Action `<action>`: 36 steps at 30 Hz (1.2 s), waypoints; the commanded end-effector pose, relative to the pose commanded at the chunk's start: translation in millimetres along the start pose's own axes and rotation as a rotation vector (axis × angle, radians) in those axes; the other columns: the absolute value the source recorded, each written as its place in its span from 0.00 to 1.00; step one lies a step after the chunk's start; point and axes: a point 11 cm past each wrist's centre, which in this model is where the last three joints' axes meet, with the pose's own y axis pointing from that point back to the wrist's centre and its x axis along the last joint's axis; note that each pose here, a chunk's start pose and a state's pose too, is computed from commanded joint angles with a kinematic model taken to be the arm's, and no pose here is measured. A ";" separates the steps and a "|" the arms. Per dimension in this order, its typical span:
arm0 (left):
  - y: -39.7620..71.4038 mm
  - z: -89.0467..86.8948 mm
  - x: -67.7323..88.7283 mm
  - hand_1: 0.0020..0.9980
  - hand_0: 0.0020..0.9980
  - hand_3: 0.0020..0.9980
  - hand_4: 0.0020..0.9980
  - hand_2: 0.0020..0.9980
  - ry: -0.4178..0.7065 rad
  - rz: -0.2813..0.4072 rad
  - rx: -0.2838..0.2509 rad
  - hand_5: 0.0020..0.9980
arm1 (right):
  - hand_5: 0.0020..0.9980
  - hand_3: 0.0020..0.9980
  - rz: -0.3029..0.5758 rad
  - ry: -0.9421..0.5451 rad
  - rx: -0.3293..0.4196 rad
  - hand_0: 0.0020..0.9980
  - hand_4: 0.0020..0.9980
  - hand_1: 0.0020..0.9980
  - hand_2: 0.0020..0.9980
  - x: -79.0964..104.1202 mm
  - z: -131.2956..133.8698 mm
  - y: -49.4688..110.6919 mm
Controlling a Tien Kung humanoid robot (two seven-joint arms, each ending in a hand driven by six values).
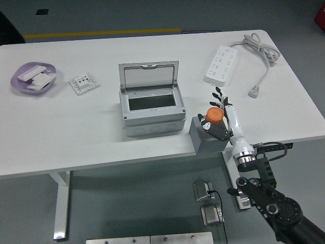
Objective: Pick up the cylinder from the cube,place it in the box,flap close box
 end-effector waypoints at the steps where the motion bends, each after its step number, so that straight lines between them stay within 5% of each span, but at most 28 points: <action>1: 0.0 0.1 0.0 0.58 0.63 0.61 0.59 0.53 0.000 0.000 0.000 0.17 | 0.00 0.93 0.000 0.001 -0.001 0.54 0.23 0.69 0.86 0.0 0.1 0.0; 2: 0.0 0.3 -0.1 0.58 0.63 0.61 0.59 0.53 0.000 -0.001 -0.001 0.17 | 0.00 0.93 0.001 0.002 -0.002 0.54 0.23 0.69 0.86 0.0 0.3 -0.1; 3: 0.0 0.4 -0.2 0.58 0.63 0.61 0.59 0.53 0.000 -0.001 -0.002 0.17 | 0.00 0.91 0.001 0.003 -0.004 0.49 0.00 0.61 0.82 -0.1 0.6 -0.3; 20: 0.1 2.1 -2.5 0.58 0.63 0.62 0.59 0.53 0.007 -0.017 -0.013 0.17 | 0.00 0.85 0.023 0.033 -0.010 0.45 0.00 0.55 0.80 1.5 -0.5 -4.3; 21: 0.1 2.1 -2.6 0.58 0.63 0.62 0.59 0.53 0.008 -0.018 -0.013 0.17 | 0.00 0.74 0.023 0.034 -0.009 0.39 0.00 0.49 0.70 1.6 -0.9 -4.5; 36: 0.1 1.1 -4.0 0.58 0.63 0.62 0.60 0.53 0.000 -0.026 -0.016 0.19 | 0.00 0.63 0.026 0.051 0.043 0.30 0.00 0.39 0.64 0.7 -13.0 -13.1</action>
